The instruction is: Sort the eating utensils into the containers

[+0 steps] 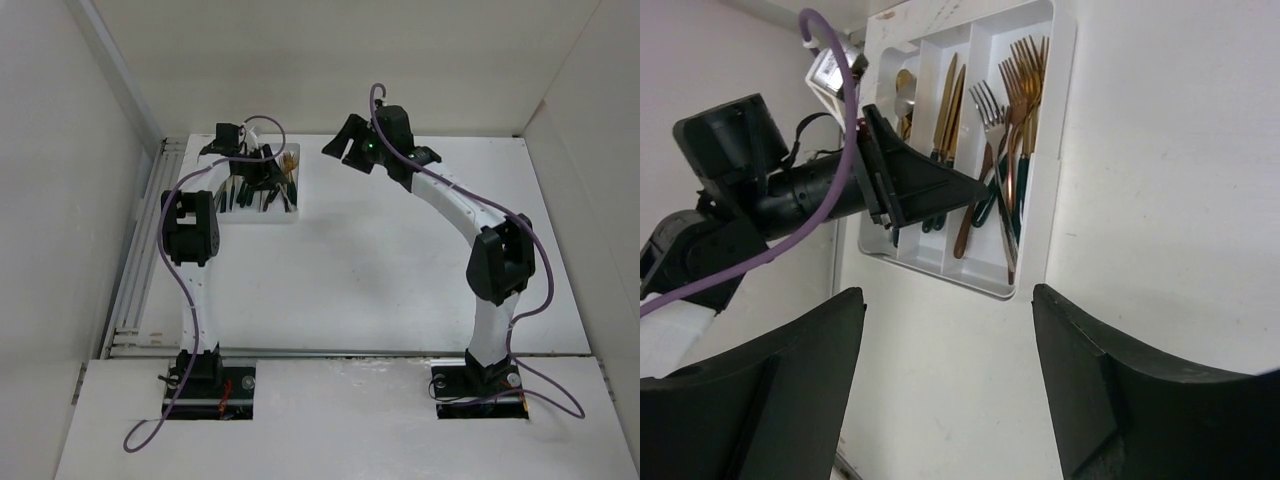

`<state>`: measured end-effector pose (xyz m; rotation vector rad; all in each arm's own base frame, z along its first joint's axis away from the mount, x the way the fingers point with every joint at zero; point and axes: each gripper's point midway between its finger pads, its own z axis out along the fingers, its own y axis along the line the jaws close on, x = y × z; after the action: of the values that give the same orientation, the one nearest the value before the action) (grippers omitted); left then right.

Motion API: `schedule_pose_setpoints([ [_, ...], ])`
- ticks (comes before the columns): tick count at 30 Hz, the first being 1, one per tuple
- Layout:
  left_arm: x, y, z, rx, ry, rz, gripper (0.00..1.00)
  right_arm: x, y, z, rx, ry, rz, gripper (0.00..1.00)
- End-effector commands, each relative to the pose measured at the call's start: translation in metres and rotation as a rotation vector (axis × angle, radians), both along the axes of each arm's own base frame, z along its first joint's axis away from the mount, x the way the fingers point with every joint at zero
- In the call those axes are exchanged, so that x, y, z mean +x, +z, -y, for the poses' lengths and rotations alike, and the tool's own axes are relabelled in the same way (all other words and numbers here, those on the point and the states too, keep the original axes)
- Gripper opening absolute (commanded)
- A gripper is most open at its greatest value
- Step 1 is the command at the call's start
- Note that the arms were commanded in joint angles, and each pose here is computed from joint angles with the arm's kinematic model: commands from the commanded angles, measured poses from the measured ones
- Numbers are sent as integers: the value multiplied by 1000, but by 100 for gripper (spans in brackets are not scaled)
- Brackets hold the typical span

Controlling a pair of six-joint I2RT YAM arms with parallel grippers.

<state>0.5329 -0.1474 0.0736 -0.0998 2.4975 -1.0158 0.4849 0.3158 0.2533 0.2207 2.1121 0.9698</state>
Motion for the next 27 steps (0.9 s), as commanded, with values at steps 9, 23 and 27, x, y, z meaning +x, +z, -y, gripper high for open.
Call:
schedule_pose_setpoints([
  [9, 38, 162, -57, 345, 144, 429, 63, 10, 44, 109, -138, -219, 101, 81],
  [23, -20, 274, -297, 1032, 930, 475, 100, -44, 67, 391, -509, -946, 63, 100],
  [27, -59, 256, -357, 979, 1089, 353, 100, -55, 71, 414, -599, -1050, 60, 100],
])
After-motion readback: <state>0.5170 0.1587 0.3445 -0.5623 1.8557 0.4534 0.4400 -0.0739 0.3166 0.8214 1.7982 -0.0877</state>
